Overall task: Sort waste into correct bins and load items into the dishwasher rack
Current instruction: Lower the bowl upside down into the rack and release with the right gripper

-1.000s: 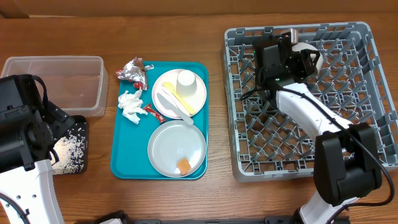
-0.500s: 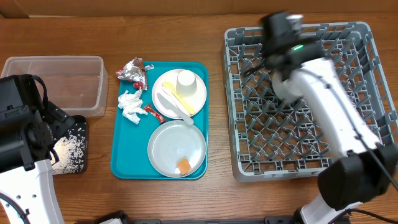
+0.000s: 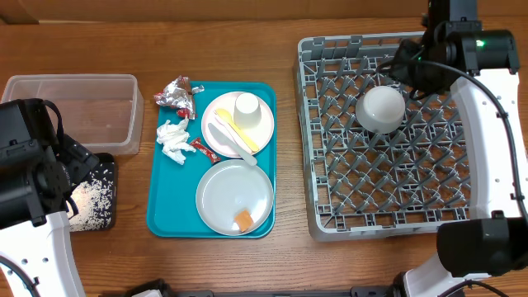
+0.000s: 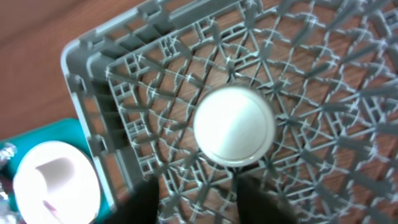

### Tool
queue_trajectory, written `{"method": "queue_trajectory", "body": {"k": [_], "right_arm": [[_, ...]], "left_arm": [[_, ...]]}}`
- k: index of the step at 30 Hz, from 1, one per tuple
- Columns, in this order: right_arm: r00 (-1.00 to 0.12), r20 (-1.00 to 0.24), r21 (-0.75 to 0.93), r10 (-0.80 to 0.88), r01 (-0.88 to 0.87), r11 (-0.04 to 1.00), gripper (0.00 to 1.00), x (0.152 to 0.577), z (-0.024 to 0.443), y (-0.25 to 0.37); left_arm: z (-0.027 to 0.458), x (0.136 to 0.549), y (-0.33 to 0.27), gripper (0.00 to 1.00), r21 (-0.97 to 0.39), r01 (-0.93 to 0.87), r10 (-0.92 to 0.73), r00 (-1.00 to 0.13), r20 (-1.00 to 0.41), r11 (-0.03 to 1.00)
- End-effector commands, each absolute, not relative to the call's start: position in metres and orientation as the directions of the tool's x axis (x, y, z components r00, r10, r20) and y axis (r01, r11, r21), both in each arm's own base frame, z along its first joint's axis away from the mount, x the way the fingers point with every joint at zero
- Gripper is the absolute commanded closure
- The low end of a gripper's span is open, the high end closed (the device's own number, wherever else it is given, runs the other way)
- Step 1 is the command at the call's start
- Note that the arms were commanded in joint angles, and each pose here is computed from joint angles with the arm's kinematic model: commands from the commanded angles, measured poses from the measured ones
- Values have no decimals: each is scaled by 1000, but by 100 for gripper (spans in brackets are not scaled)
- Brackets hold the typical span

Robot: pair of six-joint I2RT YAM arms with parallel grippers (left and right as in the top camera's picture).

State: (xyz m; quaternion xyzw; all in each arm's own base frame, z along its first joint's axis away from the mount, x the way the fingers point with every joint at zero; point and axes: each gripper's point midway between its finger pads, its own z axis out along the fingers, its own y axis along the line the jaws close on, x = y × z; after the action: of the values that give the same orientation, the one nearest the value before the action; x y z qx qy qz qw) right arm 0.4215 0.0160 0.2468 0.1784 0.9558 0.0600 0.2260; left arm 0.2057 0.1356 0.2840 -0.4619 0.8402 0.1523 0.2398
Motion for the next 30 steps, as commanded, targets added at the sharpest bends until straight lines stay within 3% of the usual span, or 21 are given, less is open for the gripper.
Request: {"method": "queue_trajectory", "body": {"k": [1, 7, 11, 12, 14, 15, 16, 22, 30], "right_arm": [[-862, -353, 208, 362, 305, 929, 87, 420, 227, 29], [-911, -285, 249, 297, 228, 941, 89, 405, 219, 68], [-961, -237, 329, 145, 62, 942, 77, 385, 222, 118], [-969, -226, 343, 96, 13, 939, 68, 378, 222, 131], [-976, -215, 329, 33, -41, 943, 34, 368, 220, 146], [-976, -219, 309, 15, -55, 949, 22, 365, 219, 151], [-974, -228, 282, 5, -62, 957, 0, 364, 218, 153], [-925, -319, 127, 204, 171, 977, 0, 388, 218, 115], [-848, -373, 17, 377, 400, 916, 0, 403, 220, 11]], "left_arm": [[288, 205, 139, 0, 32, -861, -708, -439, -554, 508], [288, 205, 139, 0, 32, -861, -708, -439, -554, 508], [288, 205, 139, 0, 32, -861, -708, -438, -554, 508], [288, 205, 139, 0, 32, -861, -708, -439, -554, 508], [288, 205, 139, 0, 32, -861, -708, -439, -554, 508], [288, 205, 139, 0, 32, -861, -708, -439, -554, 508], [288, 205, 139, 0, 32, -861, -708, -439, -554, 508], [288, 205, 139, 0, 32, -861, -708, -438, -554, 508], [288, 205, 139, 0, 32, -861, -708, -439, -554, 508]]}}
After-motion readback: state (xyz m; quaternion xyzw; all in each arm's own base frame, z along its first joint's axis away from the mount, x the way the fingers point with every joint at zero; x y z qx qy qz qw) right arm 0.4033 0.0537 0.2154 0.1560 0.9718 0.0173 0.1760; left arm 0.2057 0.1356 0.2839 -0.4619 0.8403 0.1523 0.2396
